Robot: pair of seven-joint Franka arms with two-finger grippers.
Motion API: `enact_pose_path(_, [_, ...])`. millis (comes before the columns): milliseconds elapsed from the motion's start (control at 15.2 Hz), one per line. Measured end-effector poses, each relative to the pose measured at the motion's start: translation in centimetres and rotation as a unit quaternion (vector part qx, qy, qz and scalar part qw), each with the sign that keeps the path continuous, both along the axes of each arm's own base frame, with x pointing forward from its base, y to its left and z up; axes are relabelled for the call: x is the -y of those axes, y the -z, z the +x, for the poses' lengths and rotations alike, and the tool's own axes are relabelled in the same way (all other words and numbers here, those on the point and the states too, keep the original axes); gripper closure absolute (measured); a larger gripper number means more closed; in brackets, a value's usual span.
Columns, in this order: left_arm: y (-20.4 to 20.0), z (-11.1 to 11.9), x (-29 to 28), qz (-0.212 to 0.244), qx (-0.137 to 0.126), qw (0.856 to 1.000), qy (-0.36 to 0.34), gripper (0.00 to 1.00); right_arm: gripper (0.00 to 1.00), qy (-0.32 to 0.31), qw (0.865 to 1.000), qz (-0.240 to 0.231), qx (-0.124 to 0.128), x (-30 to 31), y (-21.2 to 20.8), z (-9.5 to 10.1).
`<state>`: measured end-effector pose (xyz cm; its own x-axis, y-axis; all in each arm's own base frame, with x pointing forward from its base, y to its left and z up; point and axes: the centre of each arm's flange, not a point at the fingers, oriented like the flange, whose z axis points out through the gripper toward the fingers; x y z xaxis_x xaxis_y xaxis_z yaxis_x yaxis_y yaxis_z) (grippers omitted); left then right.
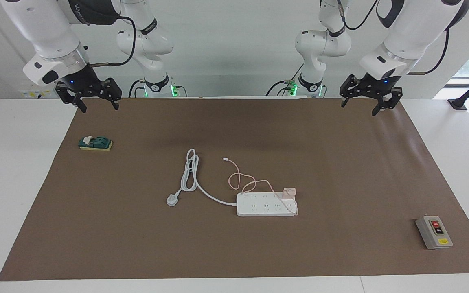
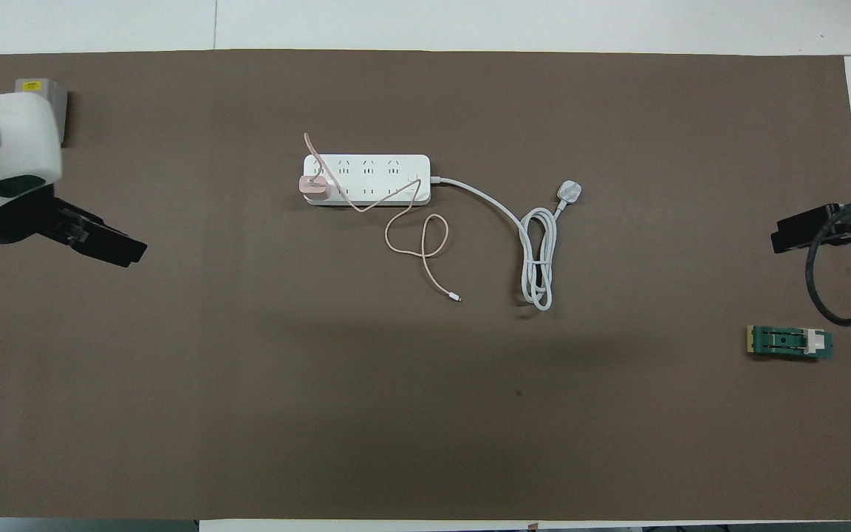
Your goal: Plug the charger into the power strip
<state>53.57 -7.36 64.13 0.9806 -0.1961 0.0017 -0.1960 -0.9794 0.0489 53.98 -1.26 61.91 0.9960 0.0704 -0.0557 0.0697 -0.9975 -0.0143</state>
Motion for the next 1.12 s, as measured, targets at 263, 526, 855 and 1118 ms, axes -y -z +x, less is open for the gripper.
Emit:
enact_pose_path(263, [-0.7, -0.7, -2.8, 0.002, -0.003, 0.994, -0.113, 0.0, 0.0, 0.0, 1.0, 0.0, 0.0, 0.0, 0.0, 0.0])
enact_pose_path(526, [-0.6, -0.6, -2.1, 0.001, 0.004, 0.993, -0.121, 0.0, 0.0, 0.0, 1.0, 0.0, 0.0, 0.0, 0.0, 0.0])
enact_pose_path(855, [-0.6, -0.6, -2.1, 0.001, 0.003, 0.989, -0.146, 0.0, 0.0, 0.0, 1.0, 0.0, 0.0, 0.0, 0.0, 0.0])
enact_pose_path(1118, [-0.7, -0.5, -2.0, 0.0, 0.008, 0.991, -0.137, 0.0, 0.0, 0.0, 1.0, 0.0, 0.0, 0.0, 0.0, 0.0])
